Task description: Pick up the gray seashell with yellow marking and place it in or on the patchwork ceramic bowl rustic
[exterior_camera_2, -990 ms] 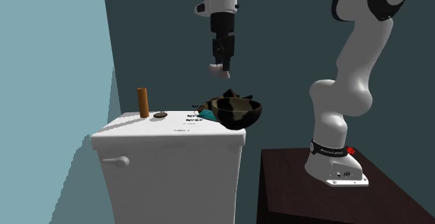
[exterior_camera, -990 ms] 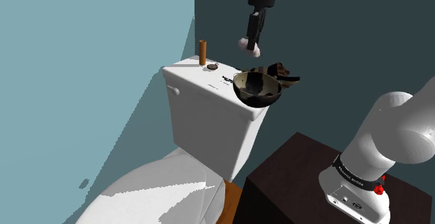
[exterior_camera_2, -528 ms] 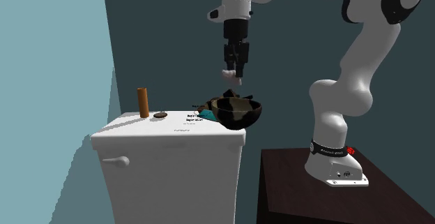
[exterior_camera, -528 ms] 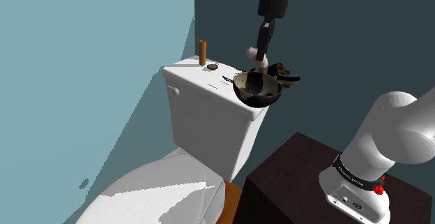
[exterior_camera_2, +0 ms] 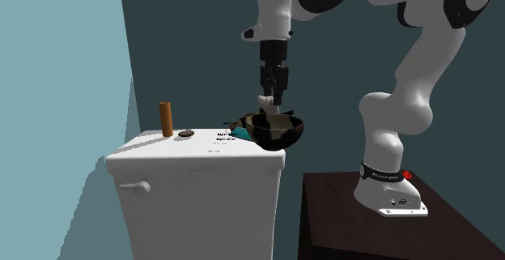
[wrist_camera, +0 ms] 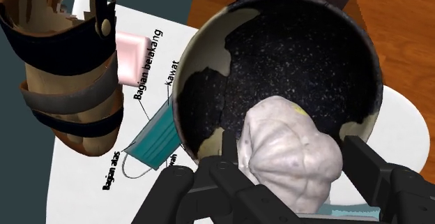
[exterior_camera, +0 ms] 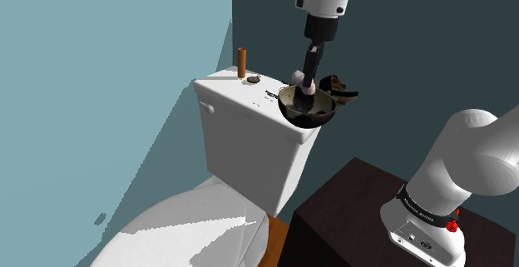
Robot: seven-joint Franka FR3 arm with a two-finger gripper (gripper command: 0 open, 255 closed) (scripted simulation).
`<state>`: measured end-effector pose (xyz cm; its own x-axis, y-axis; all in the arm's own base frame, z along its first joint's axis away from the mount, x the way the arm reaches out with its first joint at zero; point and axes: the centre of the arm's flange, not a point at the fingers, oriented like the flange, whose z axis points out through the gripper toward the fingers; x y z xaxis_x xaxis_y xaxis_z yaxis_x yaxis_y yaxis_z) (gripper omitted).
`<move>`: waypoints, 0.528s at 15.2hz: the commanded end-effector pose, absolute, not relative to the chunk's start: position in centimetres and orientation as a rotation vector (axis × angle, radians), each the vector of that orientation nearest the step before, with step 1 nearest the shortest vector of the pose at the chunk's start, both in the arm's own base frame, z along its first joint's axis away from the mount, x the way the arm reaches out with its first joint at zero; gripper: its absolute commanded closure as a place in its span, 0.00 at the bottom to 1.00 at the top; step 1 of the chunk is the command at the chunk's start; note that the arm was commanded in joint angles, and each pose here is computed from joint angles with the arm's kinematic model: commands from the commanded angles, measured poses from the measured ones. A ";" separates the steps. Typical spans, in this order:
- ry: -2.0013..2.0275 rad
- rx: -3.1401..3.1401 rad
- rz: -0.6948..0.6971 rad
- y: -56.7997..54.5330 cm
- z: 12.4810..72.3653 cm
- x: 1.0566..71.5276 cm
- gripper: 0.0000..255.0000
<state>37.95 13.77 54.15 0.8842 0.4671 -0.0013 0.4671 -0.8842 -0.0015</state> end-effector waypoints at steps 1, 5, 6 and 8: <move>-0.756 -3.048 0.002 13.8 53.1 38.0 1.00; -0.756 -3.048 0.002 13.8 52.4 38.0 1.00; -0.756 -3.048 0.002 13.8 52.4 38.0 1.00; -0.756 -3.048 0.002 13.8 52.4 38.0 1.00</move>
<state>37.98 13.80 52.42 0.8842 0.4670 -0.0009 0.4670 -0.8842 -0.0014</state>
